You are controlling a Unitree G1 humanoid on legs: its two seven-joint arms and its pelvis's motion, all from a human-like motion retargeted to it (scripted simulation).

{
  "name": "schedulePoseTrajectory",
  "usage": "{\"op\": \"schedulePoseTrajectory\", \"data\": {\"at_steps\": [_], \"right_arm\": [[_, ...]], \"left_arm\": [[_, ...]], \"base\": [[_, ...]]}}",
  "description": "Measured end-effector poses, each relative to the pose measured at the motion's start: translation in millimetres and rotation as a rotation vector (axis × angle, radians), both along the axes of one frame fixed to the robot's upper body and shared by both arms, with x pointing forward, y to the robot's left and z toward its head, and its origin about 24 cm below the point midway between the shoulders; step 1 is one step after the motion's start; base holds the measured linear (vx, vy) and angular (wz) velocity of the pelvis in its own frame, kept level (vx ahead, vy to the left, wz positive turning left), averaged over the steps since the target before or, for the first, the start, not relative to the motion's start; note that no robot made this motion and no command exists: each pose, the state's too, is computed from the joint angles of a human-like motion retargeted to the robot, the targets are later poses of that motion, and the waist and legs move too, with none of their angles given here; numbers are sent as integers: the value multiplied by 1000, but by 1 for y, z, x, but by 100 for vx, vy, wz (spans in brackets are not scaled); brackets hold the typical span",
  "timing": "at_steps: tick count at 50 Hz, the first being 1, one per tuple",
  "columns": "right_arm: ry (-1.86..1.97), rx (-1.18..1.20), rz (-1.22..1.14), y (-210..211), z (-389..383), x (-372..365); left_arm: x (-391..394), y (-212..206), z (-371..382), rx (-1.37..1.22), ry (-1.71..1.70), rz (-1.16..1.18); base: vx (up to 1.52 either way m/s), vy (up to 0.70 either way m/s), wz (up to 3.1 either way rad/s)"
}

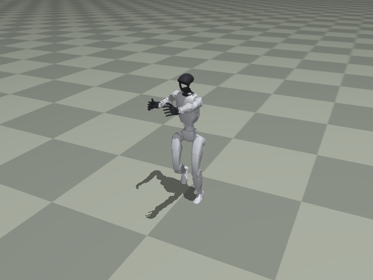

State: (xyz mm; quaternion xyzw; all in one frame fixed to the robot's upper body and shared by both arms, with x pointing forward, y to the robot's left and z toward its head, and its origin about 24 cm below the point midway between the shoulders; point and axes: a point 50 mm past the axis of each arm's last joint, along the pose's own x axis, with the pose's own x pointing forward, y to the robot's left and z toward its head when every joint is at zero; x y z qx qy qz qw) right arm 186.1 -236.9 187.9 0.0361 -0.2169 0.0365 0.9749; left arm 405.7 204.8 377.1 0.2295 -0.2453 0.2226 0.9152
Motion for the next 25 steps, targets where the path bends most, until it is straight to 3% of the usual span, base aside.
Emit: {"op": "schedulePoseTrajectory", "data": {"at_steps": [5, 13, 18, 25], "right_arm": [[29, 117, -121, -15, -18, -16], [-31, -4, -2, 4, 2, -17], [-121, -61, 43, 8, 29, -15], [-199, 34, 142, 27, 38, 0]], "left_arm": [[-12, 16, 24, -90, -85, 12], [-12, 80, -40, -239, 4, 102], [-12, 72, -27, -209, 16, 76], [2, 39, -42, -227, 41, -8]], "base": [[75, 4, 29], [81, -6, -3], [77, -1, -48], [78, 8, -5]]}}
